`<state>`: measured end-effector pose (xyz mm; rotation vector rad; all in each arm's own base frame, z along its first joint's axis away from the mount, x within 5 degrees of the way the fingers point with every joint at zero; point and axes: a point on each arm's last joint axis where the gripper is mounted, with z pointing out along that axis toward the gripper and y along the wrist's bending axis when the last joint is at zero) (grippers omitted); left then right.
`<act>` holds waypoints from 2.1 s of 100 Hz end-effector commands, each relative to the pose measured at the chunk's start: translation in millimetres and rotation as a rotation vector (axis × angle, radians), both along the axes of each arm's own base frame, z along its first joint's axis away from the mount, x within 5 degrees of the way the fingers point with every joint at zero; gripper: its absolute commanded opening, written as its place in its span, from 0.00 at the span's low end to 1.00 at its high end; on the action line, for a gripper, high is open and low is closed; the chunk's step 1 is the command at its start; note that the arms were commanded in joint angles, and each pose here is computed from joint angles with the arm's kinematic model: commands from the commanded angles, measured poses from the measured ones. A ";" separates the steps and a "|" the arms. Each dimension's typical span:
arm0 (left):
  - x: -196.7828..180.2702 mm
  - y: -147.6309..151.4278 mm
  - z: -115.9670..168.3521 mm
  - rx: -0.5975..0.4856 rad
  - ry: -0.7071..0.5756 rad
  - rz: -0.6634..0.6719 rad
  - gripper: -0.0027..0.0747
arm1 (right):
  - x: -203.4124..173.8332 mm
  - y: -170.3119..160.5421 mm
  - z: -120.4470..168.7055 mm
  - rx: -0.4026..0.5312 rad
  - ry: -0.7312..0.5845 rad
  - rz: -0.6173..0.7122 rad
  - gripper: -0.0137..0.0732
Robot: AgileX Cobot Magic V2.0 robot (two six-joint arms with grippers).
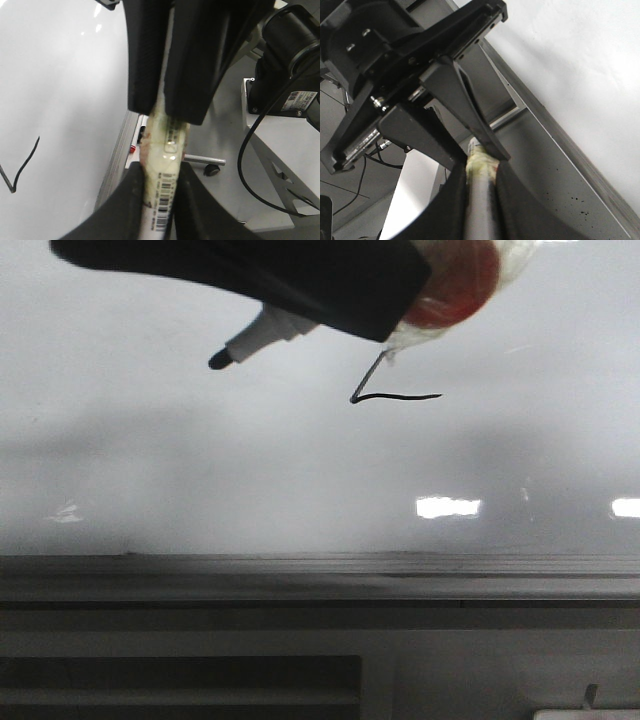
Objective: Write number 2 on whiteboard
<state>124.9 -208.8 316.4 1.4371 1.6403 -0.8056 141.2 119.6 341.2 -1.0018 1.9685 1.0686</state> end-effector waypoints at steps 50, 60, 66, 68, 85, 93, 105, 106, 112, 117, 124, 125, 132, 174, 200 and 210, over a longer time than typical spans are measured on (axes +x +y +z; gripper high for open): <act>4.2 7.4 29.4 -0.136 -0.071 0.129 0.01 | 4.6 -5.4 21.9 0.089 -0.075 -0.124 0.66; 4.9 17.9 30.4 -0.180 -0.086 0.223 0.01 | 1.8 -15.8 31.1 0.108 -0.143 -0.208 0.66; 5.5 26.5 28.2 -0.211 -0.099 0.300 0.01 | -1.6 -23.2 37.4 0.121 -0.189 -0.263 0.66; 5.8 30.1 29.7 -0.230 -0.111 0.331 0.01 | -3.5 -25.6 39.8 0.126 -0.207 -0.280 0.66; 5.5 63.9 23.1 -0.370 -0.117 0.602 0.01 | -20.2 -39.8 53.1 0.158 -0.323 -0.386 0.66; 7.5 77.9 17.3 -0.429 -0.081 0.740 0.01 | -25.6 -42.9 55.3 0.169 -0.355 -0.415 0.66; 14.8 85.9 10.4 -0.471 -0.006 0.894 0.01 | -26.7 -44.3 56.0 0.174 -0.368 -0.434 0.66; 15.3 86.0 10.1 -0.471 -0.005 0.900 0.01 | -26.7 -44.2 56.2 0.177 -0.367 -0.434 0.66; 19.4 84.4 7.4 -0.476 0.015 0.934 0.01 | -26.3 -44.3 55.6 0.184 -0.363 -0.439 0.66; 24.0 82.7 4.3 -0.479 0.029 0.968 0.01 | -25.8 -44.4 55.5 0.190 -0.361 -0.445 0.66; 30.9 79.5 0.0 -0.490 0.053 1.018 0.01 | -25.8 -44.4 55.6 0.190 -0.361 -0.444 0.66; 31.6 79.2 -0.4 -0.490 0.050 1.022 0.01 | -25.8 -44.4 55.6 0.190 -0.361 -0.444 0.66; 36.7 72.5 -1.8 -0.485 0.040 1.012 0.01 | -25.9 -44.4 55.7 0.192 -0.360 -0.444 0.66; 55.5 49.1 -3.1 -0.470 0.035 0.999 0.01 | -27.1 -43.4 55.0 0.189 -0.353 -0.428 0.66; 55.9 49.5 -2.5 -0.467 0.017 0.999 0.02 | -27.1 -43.4 55.0 0.189 -0.353 -0.428 0.66; 55.9 49.5 -2.5 -0.467 0.017 0.999 0.10 | -27.1 -43.4 55.0 0.189 -0.353 -0.428 0.66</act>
